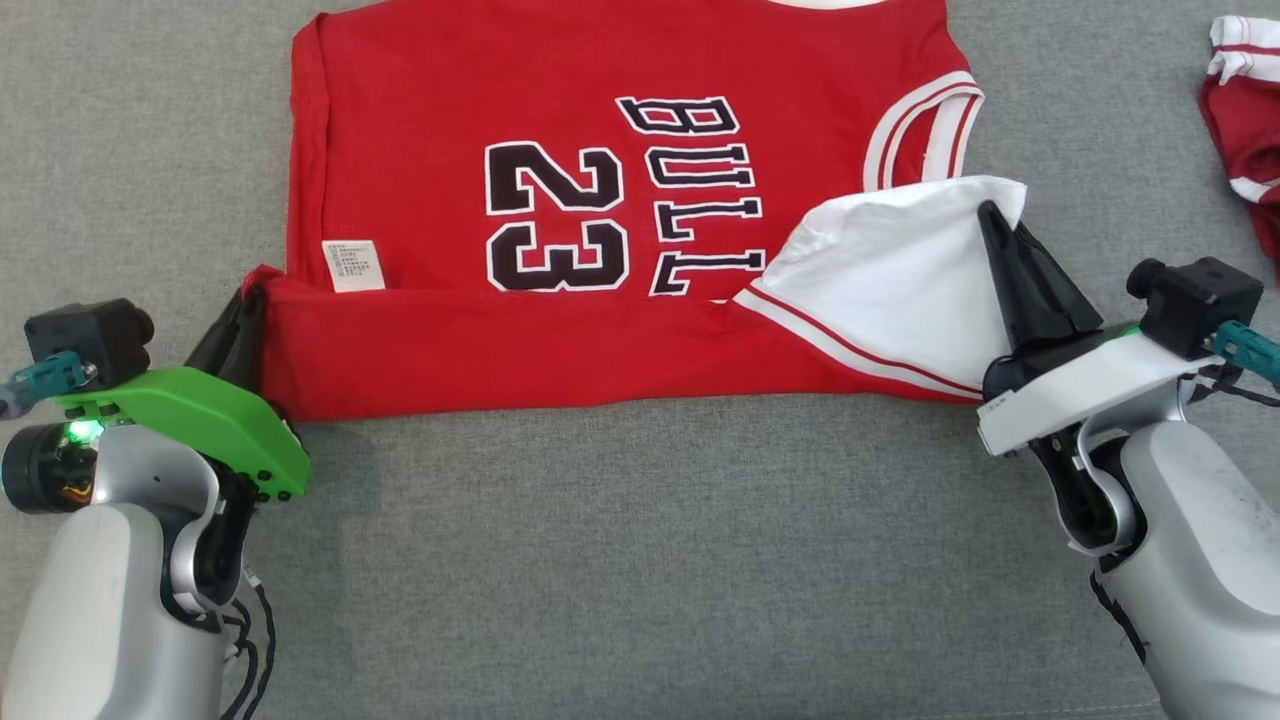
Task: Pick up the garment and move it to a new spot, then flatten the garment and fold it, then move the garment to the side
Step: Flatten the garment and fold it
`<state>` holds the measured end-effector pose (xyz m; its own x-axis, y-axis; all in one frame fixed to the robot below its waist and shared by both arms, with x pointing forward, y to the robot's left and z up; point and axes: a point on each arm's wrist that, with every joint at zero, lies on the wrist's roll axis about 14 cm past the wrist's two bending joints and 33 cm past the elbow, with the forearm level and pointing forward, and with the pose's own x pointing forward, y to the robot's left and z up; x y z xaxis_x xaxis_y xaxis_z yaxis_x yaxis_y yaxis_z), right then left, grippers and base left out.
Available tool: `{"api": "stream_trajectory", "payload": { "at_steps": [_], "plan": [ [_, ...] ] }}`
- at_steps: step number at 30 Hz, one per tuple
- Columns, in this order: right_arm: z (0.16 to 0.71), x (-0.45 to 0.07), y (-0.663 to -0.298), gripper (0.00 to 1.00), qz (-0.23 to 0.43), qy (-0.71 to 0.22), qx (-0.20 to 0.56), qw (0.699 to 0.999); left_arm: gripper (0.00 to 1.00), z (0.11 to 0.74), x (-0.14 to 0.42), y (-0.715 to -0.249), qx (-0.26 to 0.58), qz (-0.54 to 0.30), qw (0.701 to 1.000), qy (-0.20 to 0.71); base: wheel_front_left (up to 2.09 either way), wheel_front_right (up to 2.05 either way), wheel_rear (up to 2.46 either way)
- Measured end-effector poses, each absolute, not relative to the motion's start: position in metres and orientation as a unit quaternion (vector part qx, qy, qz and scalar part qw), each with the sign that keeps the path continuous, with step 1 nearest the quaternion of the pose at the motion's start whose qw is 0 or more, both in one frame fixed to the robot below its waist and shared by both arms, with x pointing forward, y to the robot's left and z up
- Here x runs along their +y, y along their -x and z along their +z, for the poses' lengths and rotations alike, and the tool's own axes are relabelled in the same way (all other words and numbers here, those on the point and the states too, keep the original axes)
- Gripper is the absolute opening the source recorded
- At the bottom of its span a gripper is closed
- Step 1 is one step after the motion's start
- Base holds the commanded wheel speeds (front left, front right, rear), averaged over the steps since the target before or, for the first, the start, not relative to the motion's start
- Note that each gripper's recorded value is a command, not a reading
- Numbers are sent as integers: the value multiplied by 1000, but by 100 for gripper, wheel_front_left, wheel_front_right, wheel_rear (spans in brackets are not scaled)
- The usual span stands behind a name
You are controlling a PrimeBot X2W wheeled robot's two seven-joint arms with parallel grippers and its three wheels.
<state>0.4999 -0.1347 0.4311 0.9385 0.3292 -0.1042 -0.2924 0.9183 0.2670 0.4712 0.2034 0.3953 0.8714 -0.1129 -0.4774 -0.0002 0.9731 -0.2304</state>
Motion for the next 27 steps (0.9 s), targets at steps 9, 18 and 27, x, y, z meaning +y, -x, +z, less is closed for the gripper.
{"api": "stream_trajectory", "payload": {
  "at_steps": [9,18,27],
  "plan": [
    [465,-137,-502,100,151,-71,-4,986,100,435,206,-475,97,6,991,95,0,0,0],
    [488,-145,-453,100,122,-62,-36,990,100,459,189,-445,25,-4,998,61,0,0,0],
    [489,-152,-415,100,97,-72,-27,992,100,450,184,-422,41,-2,998,54,0,0,0]
  ]
}}
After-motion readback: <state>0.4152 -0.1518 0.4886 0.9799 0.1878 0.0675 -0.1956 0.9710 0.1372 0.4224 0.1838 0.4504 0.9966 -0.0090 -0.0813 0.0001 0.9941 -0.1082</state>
